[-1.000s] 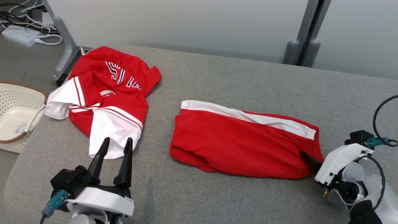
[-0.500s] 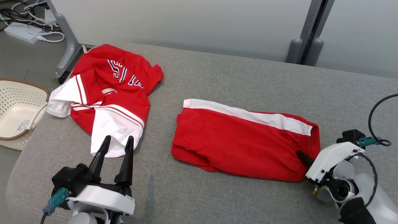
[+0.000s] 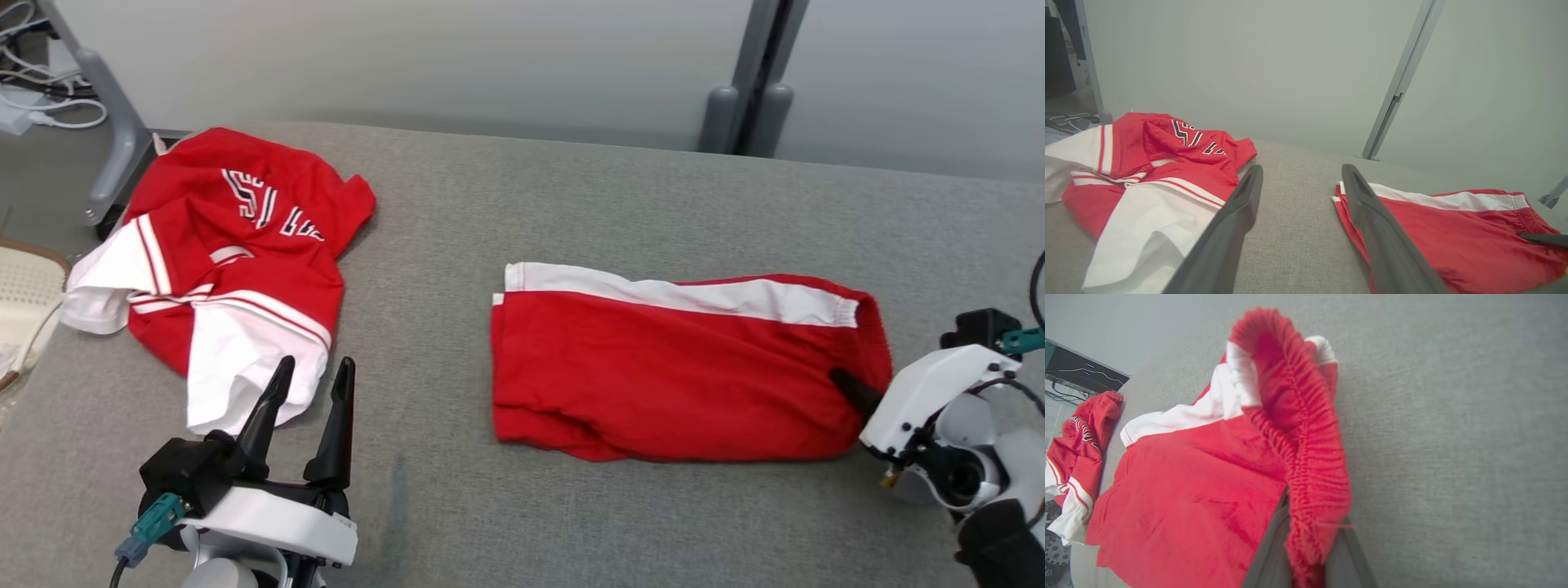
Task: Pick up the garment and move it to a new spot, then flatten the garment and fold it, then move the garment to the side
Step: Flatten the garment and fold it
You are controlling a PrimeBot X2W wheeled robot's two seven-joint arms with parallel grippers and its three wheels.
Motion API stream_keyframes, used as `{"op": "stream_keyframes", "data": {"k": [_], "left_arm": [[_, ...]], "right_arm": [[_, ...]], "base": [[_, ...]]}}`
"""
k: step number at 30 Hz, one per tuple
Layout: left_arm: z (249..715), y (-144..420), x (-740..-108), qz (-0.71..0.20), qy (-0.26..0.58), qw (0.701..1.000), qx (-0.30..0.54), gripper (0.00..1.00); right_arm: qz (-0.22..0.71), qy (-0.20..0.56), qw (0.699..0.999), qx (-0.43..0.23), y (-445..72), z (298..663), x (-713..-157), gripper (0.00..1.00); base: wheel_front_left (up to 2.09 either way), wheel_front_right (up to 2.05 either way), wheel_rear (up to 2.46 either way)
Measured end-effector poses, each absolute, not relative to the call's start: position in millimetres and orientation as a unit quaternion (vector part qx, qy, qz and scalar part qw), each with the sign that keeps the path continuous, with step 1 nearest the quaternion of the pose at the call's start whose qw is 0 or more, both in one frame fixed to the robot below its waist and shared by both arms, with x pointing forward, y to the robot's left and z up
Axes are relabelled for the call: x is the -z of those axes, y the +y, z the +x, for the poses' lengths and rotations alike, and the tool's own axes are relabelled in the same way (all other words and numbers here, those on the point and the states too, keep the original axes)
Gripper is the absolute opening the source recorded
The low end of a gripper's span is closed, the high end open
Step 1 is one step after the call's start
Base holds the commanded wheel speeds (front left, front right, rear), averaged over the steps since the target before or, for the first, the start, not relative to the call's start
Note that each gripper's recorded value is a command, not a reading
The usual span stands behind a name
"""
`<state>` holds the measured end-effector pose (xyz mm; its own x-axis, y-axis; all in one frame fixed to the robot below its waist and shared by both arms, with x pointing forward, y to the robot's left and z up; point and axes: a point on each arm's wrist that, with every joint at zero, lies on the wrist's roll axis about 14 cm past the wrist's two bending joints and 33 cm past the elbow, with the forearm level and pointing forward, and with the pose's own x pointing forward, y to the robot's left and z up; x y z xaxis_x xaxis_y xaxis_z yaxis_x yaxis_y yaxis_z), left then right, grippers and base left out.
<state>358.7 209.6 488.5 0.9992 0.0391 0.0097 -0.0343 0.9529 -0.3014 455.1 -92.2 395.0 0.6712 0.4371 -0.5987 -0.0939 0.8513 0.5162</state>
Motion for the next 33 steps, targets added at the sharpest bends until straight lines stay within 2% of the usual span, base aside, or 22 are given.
{"op": "stream_keyframes", "data": {"k": [8,13,16,24,33], "left_arm": [[367,188,-487,-0.157,-0.003,0.988,0.011,1.00],[367,184,-488,-0.157,-0.004,0.987,0.018,1.00],[366,181,-489,-0.158,-0.004,0.987,0.024,1.00],[360,184,-485,-0.163,0.003,0.986,0.016,1.00],[347,205,-479,-0.165,0.008,0.986,-0.022,1.00]], "right_arm": [[0.170,0.365,0.909,-0.106,-161,453,-404,0.00],[0.174,0.340,0.916,-0.122,-159,458,-428,0.00],[0.193,0.321,0.914,-0.156,-142,460,-454,0.00],[0.271,0.330,0.869,-0.248,-71,449,-478,0.00],[0.313,0.350,0.832,-0.295,-7,451,-478,0.00]], "base": [[0.00,0.00,0.00],[0.00,0.00,0.00],[0.00,0.00,0.00],[0.00,0.00,0.00],[0.00,0.00,0.00]]}}
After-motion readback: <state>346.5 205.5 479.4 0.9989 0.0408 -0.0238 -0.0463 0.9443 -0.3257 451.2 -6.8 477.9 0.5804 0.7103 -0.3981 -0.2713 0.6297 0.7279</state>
